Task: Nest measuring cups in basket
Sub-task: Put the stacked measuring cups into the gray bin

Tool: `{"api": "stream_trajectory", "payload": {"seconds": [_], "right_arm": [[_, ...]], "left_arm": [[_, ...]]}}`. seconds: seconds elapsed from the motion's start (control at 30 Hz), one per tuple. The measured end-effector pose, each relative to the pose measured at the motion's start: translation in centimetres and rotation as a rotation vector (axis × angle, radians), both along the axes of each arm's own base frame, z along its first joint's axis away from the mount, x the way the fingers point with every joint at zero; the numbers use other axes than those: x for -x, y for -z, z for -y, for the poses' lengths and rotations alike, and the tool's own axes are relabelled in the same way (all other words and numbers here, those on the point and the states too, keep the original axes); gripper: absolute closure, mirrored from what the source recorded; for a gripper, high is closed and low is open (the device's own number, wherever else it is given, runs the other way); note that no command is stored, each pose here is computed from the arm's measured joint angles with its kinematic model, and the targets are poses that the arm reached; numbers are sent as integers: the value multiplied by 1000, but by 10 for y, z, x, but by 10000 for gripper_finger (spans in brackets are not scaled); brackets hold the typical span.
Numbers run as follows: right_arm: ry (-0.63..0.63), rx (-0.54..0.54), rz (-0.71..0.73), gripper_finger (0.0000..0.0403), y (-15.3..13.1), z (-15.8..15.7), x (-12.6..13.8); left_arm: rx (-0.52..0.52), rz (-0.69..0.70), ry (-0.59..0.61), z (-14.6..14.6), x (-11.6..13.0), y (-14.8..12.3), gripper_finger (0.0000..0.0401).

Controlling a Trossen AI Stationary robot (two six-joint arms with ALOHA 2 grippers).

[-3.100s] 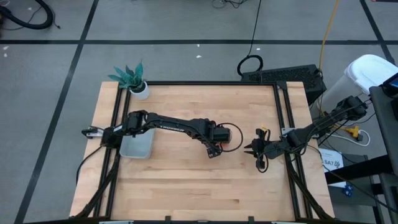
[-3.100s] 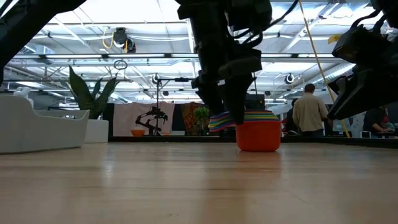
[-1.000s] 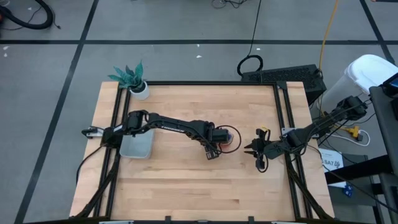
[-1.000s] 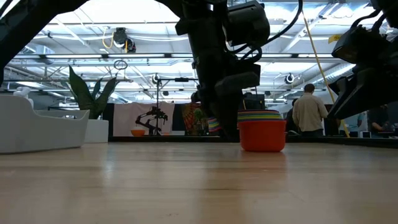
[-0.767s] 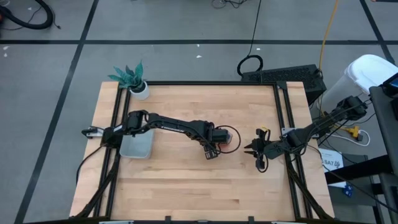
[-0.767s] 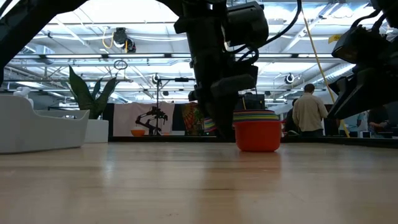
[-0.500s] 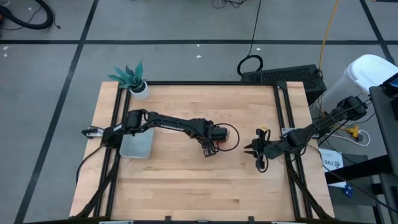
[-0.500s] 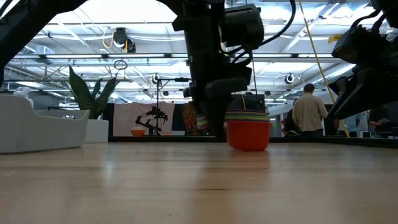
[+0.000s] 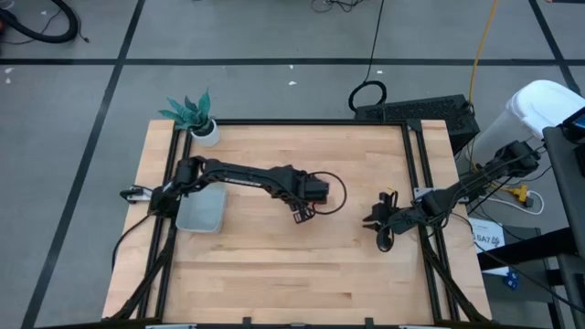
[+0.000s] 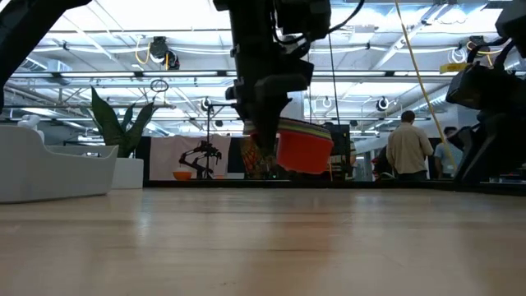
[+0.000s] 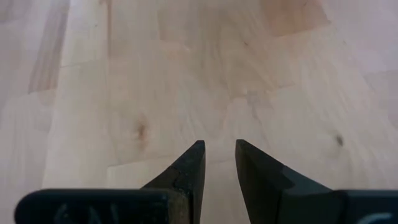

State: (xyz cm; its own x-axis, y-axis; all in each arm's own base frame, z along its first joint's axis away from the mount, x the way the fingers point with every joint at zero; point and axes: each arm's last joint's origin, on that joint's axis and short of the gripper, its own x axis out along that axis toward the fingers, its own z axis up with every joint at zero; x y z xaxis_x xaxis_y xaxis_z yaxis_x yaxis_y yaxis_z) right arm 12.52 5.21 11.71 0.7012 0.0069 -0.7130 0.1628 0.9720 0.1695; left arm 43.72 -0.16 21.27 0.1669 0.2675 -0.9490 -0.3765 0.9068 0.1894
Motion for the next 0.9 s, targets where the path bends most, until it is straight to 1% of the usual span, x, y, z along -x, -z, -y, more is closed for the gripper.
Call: {"api": "stream_trajectory", "payload": {"seconds": [0.3, 0.43, 0.6, 0.7, 0.83, 0.9], "right_arm": [[-7, -9, 29, 319, -2, -1, -2], [-7, -9, 29, 319, -2, -1, -2], [-7, -9, 28, 319, -2, -1, -2], [-7, -10, 29, 319, -2, -1, -2], [-12, -14, 25, 319, -2, -1, -2], [-22, -22, 20, 319, -1, -2, -2]], "left_arm": [[-42, -94, -36, -2, 10, 1, 259], [-39, -96, -34, -1, 10, 1, 259], [6, -92, -11, 0, 9, 1, 259], [11, -81, -11, 0, 8, 1, 259], [9, -54, -16, 0, 11, -9, 259], [5, -23, -19, 0, 17, -25, 259]]}}
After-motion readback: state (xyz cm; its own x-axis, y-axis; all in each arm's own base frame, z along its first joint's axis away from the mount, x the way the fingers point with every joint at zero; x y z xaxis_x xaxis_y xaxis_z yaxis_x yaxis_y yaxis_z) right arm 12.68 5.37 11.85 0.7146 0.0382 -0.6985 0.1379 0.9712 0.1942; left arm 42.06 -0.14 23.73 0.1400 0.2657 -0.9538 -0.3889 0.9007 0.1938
